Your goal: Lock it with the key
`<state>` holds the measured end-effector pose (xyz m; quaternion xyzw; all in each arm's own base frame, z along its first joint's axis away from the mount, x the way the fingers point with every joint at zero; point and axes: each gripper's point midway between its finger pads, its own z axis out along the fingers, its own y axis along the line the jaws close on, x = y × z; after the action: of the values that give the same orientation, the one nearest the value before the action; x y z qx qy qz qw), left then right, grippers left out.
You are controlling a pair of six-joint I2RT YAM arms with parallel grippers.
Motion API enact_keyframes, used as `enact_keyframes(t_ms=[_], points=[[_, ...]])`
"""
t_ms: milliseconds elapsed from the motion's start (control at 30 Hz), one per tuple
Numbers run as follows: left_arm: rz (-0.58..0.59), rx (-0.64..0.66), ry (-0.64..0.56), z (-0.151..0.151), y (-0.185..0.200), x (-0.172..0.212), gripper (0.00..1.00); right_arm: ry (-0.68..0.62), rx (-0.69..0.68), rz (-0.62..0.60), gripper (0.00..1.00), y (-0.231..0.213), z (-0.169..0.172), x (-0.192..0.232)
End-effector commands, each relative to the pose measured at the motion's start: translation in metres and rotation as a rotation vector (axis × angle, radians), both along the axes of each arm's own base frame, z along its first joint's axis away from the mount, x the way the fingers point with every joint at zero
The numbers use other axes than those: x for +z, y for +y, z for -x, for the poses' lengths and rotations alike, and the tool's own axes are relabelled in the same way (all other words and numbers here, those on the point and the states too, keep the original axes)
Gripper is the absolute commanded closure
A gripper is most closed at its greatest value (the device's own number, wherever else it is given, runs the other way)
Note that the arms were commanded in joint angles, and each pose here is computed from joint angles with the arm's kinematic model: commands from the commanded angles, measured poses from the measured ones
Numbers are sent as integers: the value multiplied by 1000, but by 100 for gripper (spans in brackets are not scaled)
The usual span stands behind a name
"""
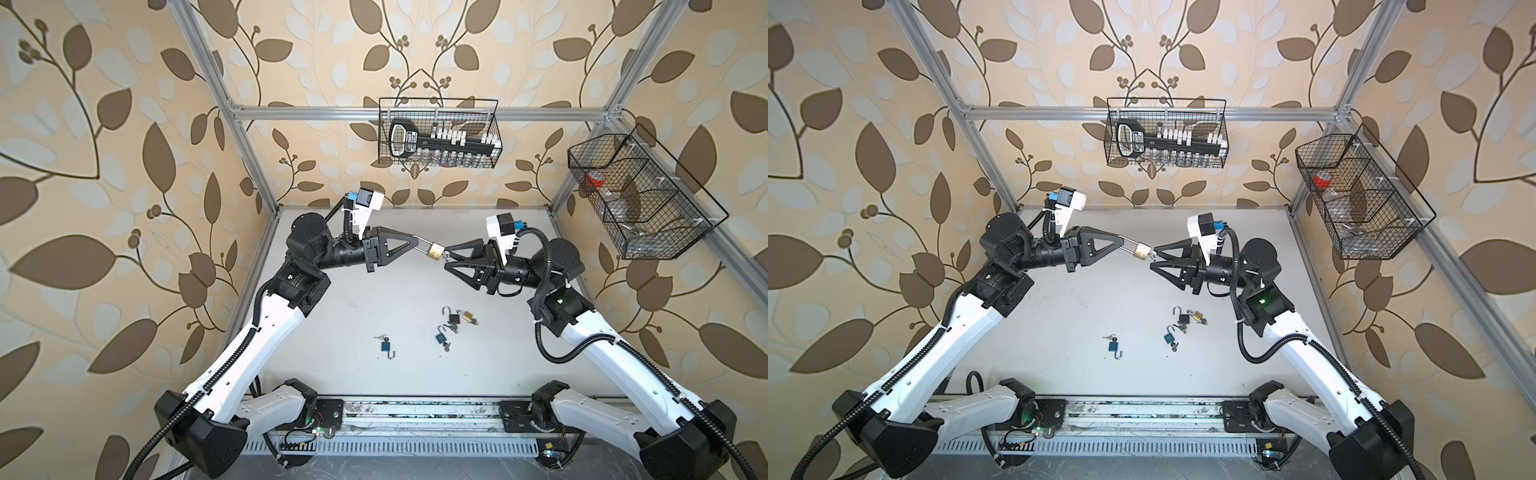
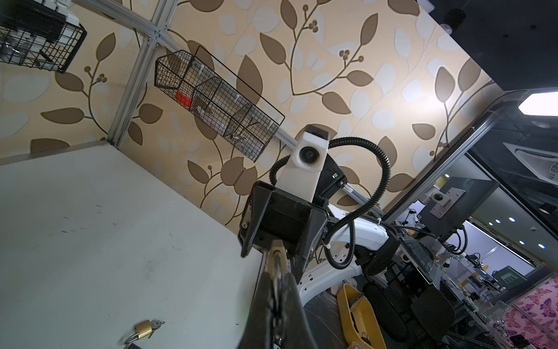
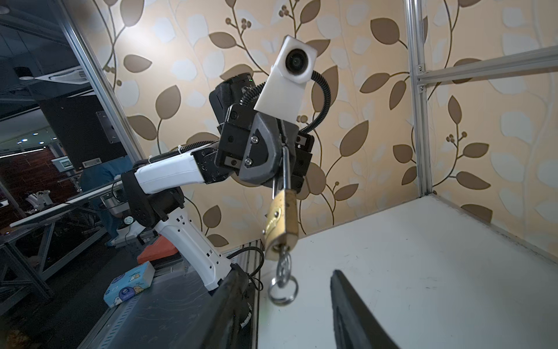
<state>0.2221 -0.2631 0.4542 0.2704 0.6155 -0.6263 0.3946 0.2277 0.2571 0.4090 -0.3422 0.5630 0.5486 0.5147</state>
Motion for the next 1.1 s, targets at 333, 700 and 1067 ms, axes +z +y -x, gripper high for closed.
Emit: enact_keyframes(t_ms=[333,700,1067], points=[[31,-68,-153,24,0,29,100,-63,78,-52,56,1,18,30],[28,-65,-161,28,2,28,100,-49,104,-51,87,3,22,30],[32,-53,-165,28,1,28,100,-36,126,-69,100,6,28,30]])
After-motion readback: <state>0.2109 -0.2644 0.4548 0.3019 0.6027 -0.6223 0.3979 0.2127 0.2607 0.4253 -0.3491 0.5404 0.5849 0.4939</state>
